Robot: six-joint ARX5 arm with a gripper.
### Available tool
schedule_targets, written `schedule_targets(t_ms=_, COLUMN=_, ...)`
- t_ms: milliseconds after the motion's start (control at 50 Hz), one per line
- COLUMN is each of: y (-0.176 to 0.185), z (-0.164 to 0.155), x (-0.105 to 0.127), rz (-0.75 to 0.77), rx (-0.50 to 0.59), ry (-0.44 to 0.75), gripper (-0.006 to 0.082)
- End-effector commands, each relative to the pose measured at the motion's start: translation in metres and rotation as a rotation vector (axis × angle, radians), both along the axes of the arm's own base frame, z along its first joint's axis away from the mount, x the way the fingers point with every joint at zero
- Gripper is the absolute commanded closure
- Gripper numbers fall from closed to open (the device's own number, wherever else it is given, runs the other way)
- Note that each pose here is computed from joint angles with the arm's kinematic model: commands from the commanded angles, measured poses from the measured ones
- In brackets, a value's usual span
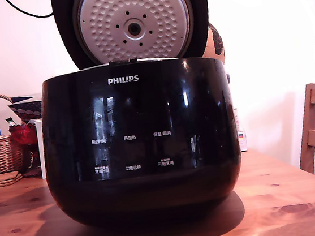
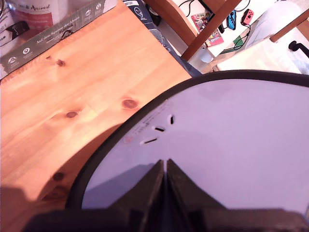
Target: Close the rice cooker by pressing the lid down with medium force
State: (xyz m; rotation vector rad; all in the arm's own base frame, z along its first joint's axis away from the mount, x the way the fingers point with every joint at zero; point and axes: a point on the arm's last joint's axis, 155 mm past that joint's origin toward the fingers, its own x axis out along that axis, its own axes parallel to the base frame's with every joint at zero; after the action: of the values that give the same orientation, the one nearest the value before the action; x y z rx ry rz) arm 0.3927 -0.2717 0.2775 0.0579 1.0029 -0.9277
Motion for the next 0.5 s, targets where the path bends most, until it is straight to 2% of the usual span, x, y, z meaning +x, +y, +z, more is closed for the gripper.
schedule_targets(t_ms=0, y=-0.005, z=0.003, x=-0.001, rz=-0.019, rx=-0.006, ry=-0.021, gripper=0.0788)
schedule_targets(t_ms=220, y=-0.001, z=0.026, x=-0.007, rz=-0.014, rx=-0.033, ry=-0.099, gripper=0.0788)
schedule_targets(t_ms=480, y=-0.002, z=0.024, x=-0.019, rz=-0.024, rx=-0.038, ry=-0.125, gripper=0.0788)
